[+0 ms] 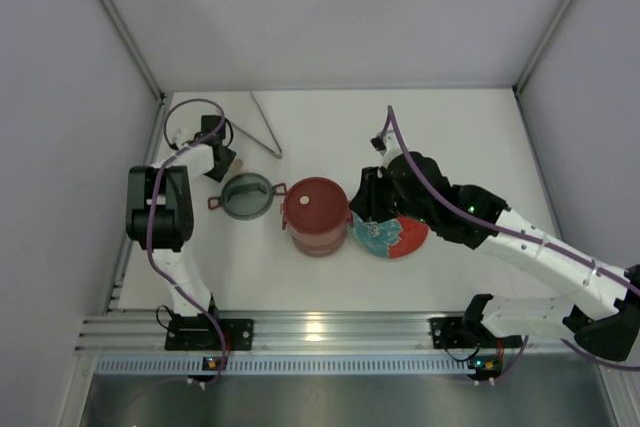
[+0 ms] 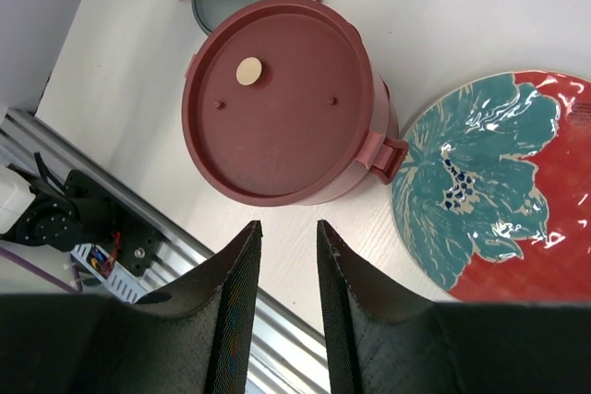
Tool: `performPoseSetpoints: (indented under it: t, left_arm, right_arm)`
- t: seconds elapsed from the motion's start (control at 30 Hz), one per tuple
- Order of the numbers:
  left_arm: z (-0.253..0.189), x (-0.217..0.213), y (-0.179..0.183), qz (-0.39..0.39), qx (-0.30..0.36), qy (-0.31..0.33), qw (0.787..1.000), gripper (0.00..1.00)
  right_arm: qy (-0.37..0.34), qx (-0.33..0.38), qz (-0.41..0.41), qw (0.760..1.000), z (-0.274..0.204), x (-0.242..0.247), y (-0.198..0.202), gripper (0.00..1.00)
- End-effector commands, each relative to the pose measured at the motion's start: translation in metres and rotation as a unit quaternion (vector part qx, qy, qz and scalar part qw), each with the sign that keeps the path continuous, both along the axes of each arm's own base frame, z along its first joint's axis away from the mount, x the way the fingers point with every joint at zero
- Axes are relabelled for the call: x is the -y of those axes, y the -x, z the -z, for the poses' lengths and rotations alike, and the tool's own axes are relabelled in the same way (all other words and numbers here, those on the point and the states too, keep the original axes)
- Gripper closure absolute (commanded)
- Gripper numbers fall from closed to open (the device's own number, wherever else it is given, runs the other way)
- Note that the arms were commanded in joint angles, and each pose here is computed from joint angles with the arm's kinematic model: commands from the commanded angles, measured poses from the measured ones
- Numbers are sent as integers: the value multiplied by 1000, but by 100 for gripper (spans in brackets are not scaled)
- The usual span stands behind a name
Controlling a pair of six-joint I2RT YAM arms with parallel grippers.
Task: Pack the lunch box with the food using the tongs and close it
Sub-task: Pick up the utensils from the center of the board.
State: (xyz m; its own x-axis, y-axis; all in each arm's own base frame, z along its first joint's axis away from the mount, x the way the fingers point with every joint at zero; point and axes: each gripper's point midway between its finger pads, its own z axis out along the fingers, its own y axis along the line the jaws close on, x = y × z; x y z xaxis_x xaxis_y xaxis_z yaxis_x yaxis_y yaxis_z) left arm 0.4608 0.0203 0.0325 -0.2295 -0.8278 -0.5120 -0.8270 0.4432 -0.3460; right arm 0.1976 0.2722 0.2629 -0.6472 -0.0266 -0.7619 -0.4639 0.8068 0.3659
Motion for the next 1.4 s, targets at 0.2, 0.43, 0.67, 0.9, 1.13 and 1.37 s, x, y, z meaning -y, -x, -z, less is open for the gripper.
performPoseSetpoints:
  t: [0.2,0.43,0.67,0.9,1.13,1.37]
  left_arm:
    - [1,-6,-17,-2,-6,-11,1000,50]
    - [7,-6,-25,5,-18,-15,1000,57]
    - [9,-4,-39,25,-28,-18,999,59]
    - [11,-6,-46,43,-52,-33,997,59]
    - [12,-7,-38,74,-77,-52,993,60]
    - [16,-5,-34,151,-99,-73,981,54]
  right_arm:
    - [-8,9,-10,1000,-9,1,6,70]
    - [-8,10,-9,1000,-10,3,6,70]
    - [-7,9,-9,1000,-10,4,6,70]
    - [-8,8,-8,1000,-10,3,6,70]
    - [-8,5,-5,1000,-8,4,6,70]
    - [-12,3,-2,1000,-7,6,8,70]
